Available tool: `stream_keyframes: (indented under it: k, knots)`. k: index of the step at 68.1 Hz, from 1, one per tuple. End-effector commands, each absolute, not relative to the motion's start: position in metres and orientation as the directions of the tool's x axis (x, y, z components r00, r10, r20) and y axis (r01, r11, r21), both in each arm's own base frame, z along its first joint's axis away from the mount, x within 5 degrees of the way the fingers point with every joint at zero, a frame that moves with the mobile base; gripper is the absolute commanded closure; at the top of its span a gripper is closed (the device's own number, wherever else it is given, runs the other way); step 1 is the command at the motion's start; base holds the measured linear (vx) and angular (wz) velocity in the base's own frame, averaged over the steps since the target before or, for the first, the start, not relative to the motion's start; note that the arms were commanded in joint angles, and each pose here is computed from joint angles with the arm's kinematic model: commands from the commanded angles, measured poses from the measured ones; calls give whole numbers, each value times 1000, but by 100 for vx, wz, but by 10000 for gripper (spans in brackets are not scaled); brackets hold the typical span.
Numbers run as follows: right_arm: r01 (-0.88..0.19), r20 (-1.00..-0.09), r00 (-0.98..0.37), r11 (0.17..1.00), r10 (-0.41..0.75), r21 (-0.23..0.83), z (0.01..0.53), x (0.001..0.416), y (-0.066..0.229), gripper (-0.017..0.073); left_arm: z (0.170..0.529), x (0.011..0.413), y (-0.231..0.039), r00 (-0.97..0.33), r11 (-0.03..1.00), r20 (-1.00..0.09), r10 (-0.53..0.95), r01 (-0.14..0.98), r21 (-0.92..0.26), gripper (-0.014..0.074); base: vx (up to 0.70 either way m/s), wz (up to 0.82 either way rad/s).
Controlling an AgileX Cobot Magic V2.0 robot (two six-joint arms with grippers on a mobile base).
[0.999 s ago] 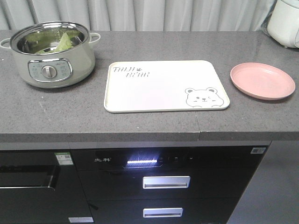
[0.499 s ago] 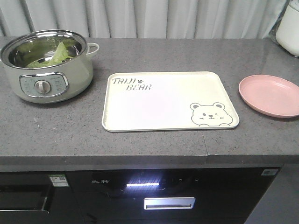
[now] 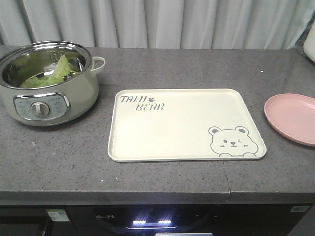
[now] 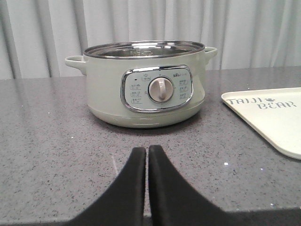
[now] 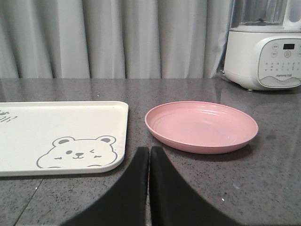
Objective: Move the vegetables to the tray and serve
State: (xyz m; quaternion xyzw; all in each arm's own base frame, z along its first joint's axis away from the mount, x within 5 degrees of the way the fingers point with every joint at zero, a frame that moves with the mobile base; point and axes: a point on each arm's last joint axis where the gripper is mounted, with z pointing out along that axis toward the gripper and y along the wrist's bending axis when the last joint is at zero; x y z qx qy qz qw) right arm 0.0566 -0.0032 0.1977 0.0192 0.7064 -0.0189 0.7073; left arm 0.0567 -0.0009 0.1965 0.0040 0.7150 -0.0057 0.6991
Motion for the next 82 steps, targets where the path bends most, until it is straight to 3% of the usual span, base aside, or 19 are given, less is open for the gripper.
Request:
stream_keyframes:
  k: [1,82]
  knots:
    - [48,-997,68,999,-19,-15,200,57,-3,565,196,56,0,43,1000,-999,-7,7,-7,599,11,4]
    - [48,-997,68,999,-19,-15,200,57,-3,565,196,56,0,43,1000,-999,-7,7,-7,599,5,1]
